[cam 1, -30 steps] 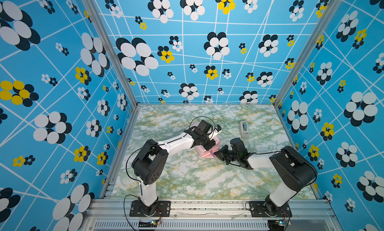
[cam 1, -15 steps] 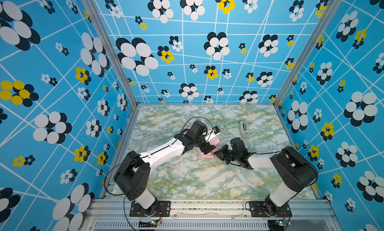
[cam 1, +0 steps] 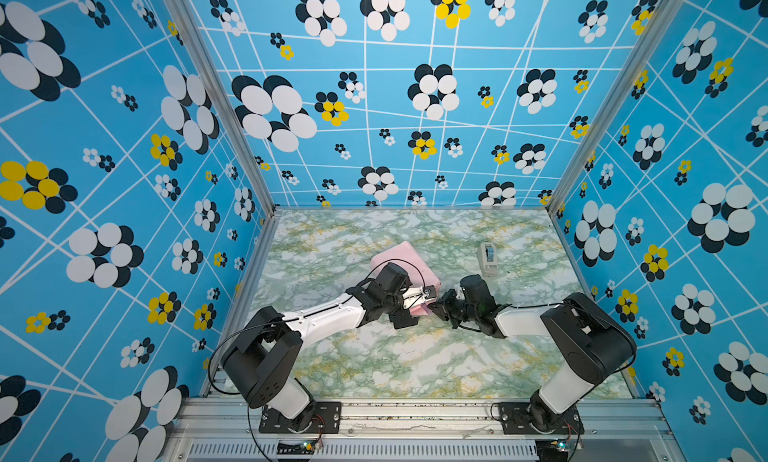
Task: Wrap the gift box in paper
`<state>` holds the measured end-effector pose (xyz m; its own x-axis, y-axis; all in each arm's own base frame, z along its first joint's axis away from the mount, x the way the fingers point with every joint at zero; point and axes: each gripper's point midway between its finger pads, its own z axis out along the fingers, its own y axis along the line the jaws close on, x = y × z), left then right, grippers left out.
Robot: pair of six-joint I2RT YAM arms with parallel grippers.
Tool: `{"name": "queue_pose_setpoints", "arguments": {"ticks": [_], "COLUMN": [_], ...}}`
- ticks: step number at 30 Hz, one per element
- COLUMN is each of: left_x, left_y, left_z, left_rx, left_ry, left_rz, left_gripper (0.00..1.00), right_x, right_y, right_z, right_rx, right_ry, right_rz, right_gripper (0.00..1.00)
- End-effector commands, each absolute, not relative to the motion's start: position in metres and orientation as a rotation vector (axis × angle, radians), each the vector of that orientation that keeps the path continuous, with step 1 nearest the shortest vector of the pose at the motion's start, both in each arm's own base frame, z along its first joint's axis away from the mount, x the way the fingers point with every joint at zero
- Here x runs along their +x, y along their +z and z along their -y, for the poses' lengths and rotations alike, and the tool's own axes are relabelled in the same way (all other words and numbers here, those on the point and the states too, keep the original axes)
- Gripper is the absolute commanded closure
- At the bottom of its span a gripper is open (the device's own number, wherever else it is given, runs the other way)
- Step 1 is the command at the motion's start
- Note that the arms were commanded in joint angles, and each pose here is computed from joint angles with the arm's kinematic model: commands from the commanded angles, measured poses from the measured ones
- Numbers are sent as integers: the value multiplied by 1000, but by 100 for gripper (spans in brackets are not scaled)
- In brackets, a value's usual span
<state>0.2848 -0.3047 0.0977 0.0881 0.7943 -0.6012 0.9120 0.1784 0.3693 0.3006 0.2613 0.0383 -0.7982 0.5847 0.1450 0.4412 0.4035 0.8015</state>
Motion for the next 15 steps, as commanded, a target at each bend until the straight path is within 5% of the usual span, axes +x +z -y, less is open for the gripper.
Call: {"name": "queue_pose_setpoints", "arguments": {"ticks": [1,15], "left_x": [283,295], "left_y": [84,52], "left_z": [308,297], "left_rx": [1675,1657], "left_ry": [-139,93], "left_rz": [-1687,-1730], "left_gripper": [1,2], "right_x": [307,313], "right_y": [53,64], "right_z": [-267,-269], "right_rx": [911,984], "right_ry": [1379,1453], "right_rz": [-2465,-2398], "right_gripper": [100,100]}}
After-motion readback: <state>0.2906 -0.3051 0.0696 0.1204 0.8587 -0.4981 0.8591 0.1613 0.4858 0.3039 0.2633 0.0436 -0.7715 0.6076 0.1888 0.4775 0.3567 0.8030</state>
